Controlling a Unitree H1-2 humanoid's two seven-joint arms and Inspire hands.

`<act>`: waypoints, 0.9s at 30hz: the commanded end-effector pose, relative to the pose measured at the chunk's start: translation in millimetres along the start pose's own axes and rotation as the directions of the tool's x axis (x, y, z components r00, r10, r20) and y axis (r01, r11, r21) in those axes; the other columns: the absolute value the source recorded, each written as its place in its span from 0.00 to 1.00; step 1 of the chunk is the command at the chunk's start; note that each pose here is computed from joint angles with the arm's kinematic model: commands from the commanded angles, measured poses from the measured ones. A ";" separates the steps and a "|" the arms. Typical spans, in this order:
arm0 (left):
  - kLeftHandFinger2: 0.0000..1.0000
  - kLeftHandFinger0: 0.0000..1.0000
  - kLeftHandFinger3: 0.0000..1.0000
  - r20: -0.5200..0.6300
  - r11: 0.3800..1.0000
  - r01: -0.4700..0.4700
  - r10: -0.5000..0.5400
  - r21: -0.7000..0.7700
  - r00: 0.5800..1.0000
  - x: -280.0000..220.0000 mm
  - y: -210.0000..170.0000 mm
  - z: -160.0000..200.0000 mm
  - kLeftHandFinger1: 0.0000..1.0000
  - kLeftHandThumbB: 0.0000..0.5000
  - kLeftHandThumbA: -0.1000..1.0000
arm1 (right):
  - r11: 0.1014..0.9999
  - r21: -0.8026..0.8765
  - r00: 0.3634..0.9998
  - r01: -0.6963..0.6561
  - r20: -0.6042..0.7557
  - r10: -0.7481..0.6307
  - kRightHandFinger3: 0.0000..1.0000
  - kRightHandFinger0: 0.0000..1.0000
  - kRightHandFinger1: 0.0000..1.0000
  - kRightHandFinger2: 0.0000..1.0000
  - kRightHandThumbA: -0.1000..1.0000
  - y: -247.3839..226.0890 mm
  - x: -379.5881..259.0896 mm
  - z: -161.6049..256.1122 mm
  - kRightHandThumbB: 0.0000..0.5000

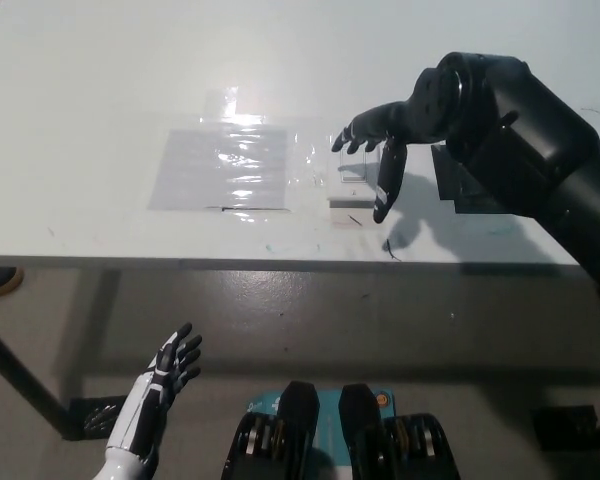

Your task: A white switch is kept at the centre of the table close to the robot and the robot uses its right hand to press it to turn it on

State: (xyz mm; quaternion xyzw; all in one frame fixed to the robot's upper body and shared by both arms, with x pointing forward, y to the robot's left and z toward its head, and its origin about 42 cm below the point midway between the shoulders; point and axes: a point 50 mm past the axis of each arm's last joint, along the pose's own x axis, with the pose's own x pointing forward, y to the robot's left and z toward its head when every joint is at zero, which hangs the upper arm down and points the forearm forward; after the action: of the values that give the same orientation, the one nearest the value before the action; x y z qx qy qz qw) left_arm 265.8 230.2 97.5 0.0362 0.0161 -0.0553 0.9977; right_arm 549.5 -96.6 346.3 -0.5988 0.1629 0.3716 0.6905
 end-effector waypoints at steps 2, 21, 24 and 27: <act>1.00 1.00 1.00 0.062 1.000 0.011 -0.011 0.011 0.998 4.8 4.5 12.6 1.00 0.01 1.00 | 0.999 -0.042 1.000 0.005 0.003 -0.004 1.00 1.00 1.00 1.00 1.00 -11.3 -8.1 -1.8 0.70; 1.00 1.00 1.00 0.064 1.000 0.016 -0.016 0.011 0.998 6.4 4.5 14.1 1.00 0.00 1.00 | 0.998 -0.033 0.999 -0.054 -0.009 0.053 1.00 1.00 1.00 1.00 1.00 -0.6 2.2 -6.4 0.69; 1.00 1.00 1.00 0.060 1.000 0.012 -0.013 0.015 0.998 6.7 4.7 14.7 1.00 0.00 1.00 | 0.998 -0.041 0.998 -0.052 -0.020 0.051 1.00 1.00 1.00 1.00 1.00 -0.3 3.5 -5.6 0.71; 1.00 1.00 1.00 0.065 1.000 0.012 -0.012 0.015 0.998 7.2 5.2 15.0 1.00 0.01 1.00 | 0.997 -0.067 0.999 -0.040 -0.023 0.038 1.00 1.00 1.00 1.00 1.00 -4.5 0.0 -2.7 0.70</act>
State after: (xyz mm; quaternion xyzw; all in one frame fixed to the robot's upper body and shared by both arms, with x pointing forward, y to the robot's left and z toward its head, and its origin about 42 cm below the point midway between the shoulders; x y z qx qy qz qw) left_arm 269.4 231.0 100.4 0.0379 0.0110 -0.0581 0.9975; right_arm 549.9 -107.5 320.5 -0.6000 0.1955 0.3882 0.6716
